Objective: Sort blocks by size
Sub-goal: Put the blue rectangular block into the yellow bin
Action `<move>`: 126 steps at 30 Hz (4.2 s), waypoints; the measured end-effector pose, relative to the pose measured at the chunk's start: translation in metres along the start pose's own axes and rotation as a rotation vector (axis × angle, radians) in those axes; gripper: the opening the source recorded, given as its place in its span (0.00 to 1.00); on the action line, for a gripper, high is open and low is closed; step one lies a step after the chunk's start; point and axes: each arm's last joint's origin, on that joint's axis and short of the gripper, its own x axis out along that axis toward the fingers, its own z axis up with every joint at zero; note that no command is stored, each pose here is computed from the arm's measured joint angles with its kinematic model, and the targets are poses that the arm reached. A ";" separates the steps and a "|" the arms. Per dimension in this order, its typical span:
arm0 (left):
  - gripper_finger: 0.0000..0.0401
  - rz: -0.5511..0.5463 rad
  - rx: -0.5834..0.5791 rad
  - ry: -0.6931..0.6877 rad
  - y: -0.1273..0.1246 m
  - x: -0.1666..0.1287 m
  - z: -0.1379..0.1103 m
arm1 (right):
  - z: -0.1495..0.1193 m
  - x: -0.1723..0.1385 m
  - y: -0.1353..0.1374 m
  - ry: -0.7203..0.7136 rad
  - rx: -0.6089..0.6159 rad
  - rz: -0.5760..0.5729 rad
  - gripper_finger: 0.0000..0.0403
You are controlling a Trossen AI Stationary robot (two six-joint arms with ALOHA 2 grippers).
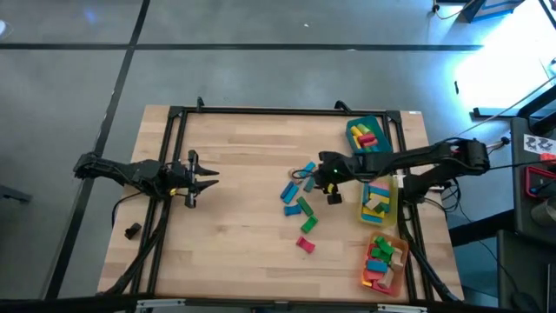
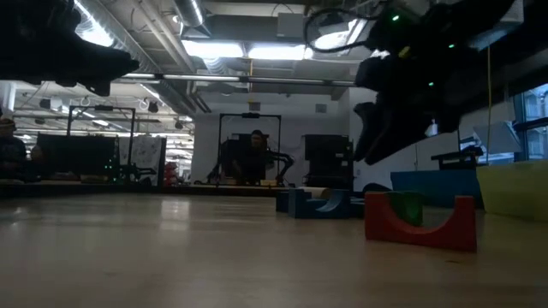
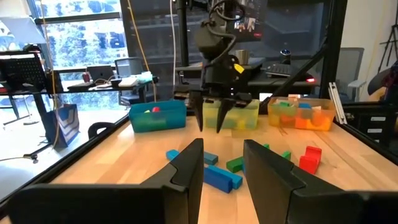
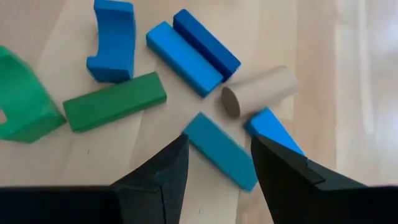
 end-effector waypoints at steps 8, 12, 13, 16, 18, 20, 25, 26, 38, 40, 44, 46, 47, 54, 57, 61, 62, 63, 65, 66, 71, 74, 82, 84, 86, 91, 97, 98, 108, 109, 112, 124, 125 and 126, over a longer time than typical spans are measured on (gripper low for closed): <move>0.25 0.000 0.000 0.000 0.000 0.000 0.000 | 0.014 0.019 -0.010 0.082 -0.187 0.099 0.44; 0.25 0.000 0.000 0.000 0.000 0.000 0.000 | 0.021 0.031 -0.014 0.181 -0.271 0.134 0.44; 0.25 0.000 0.000 0.000 0.000 0.000 0.000 | 0.022 0.035 -0.015 0.212 -0.281 0.138 0.44; 0.25 0.000 0.000 0.000 0.000 0.000 0.000 | 0.028 0.043 -0.019 0.290 -0.335 0.128 0.44; 0.25 0.000 0.000 0.000 0.000 0.000 0.000 | 0.031 0.047 -0.021 0.328 -0.370 0.135 0.44; 0.25 0.000 0.000 0.000 0.000 0.000 0.000 | 0.032 0.051 -0.021 0.362 -0.390 0.159 0.44; 0.25 0.000 0.001 0.002 0.000 0.000 0.000 | 0.029 0.060 -0.021 0.419 -0.434 0.193 0.44; 0.25 0.001 0.001 0.002 0.000 0.000 0.000 | 0.028 0.062 -0.021 0.431 -0.441 0.183 0.44; 0.25 0.001 0.001 0.002 0.000 0.000 0.000 | 0.025 0.068 -0.023 0.452 -0.461 0.181 0.44; 0.25 0.001 0.001 0.002 0.000 0.000 0.000 | 0.023 0.071 -0.023 0.452 -0.454 0.198 0.44; 0.25 0.001 0.001 0.002 0.000 0.000 0.000 | 0.020 0.074 -0.024 0.471 -0.445 0.215 0.44; 0.25 0.000 0.001 0.004 0.000 0.000 0.000 | 0.018 0.077 -0.022 0.487 -0.446 0.228 0.43; 0.25 0.000 0.002 0.005 0.000 0.000 0.000 | 0.017 0.077 -0.022 0.489 -0.440 0.234 0.42; 0.25 0.000 0.001 0.004 0.000 0.000 0.000 | 0.021 0.073 -0.022 0.521 -0.304 0.240 0.25; 0.25 0.000 0.001 0.003 0.000 0.000 0.000 | 0.029 0.068 -0.025 0.573 -0.244 0.244 0.25; 0.25 0.000 0.001 0.004 0.000 0.000 0.000 | 0.048 0.052 -0.031 0.620 -0.154 0.233 0.25; 0.25 0.000 0.001 0.004 0.000 0.000 0.000 | 0.051 0.047 -0.032 0.642 -0.127 0.234 0.25; 0.25 0.000 0.001 0.004 0.000 0.000 0.000 | 0.055 0.043 -0.033 0.662 -0.105 0.234 0.25; 0.25 0.001 0.001 0.003 0.000 0.000 0.000 | 0.063 0.033 -0.033 0.703 -0.062 0.234 0.25; 0.25 0.000 0.001 0.003 0.000 0.000 0.000 | 0.065 0.027 -0.033 0.738 -0.034 0.236 0.25; 0.25 0.001 0.001 0.003 0.000 0.000 0.000 | 0.070 0.005 -0.026 0.908 0.086 0.239 0.25; 0.25 0.000 0.001 0.003 0.000 0.000 0.000 | 0.067 -0.004 -0.020 1.016 0.149 0.230 0.25; 0.25 0.000 0.001 0.004 0.000 0.000 0.000 | 0.064 -0.014 -0.007 1.050 0.274 0.251 0.25; 0.25 0.000 0.001 0.003 0.000 0.000 0.000 | 0.056 -0.016 -0.005 1.077 0.276 0.239 0.25; 0.25 0.000 0.001 0.004 0.000 0.000 0.000 | 0.047 -0.022 -0.003 1.093 0.291 0.230 0.25; 0.25 0.000 0.001 0.004 0.000 0.000 0.000 | 0.019 -0.039 0.006 1.157 0.362 0.188 0.25; 0.25 0.000 0.001 0.004 0.000 0.000 0.000 | -0.009 -0.053 0.015 1.213 0.411 0.169 0.25; 0.25 0.000 0.001 0.003 0.000 0.000 0.000 | -0.014 -0.054 0.017 1.225 0.411 0.170 0.25; 0.25 0.000 0.001 0.003 0.000 0.000 0.000 | -0.043 -0.052 0.023 1.350 0.432 0.071 0.46; 0.25 0.000 0.001 0.003 0.000 0.000 0.000 | -0.043 -0.052 0.023 1.350 0.434 0.070 0.49; 0.25 0.000 0.001 0.003 0.000 0.000 0.000 | -0.042 -0.052 0.023 1.346 0.431 0.073 0.56; 0.25 0.000 0.001 0.004 0.000 0.000 0.000 | 0.000 -0.057 0.006 1.131 0.267 0.021 0.62; 0.25 0.000 0.001 0.004 0.000 0.000 0.000 | 0.005 -0.056 0.004 1.085 0.243 0.001 0.62; 0.25 0.000 0.001 0.004 0.000 0.000 0.000 | 0.010 -0.053 0.002 1.028 0.228 -0.022 0.62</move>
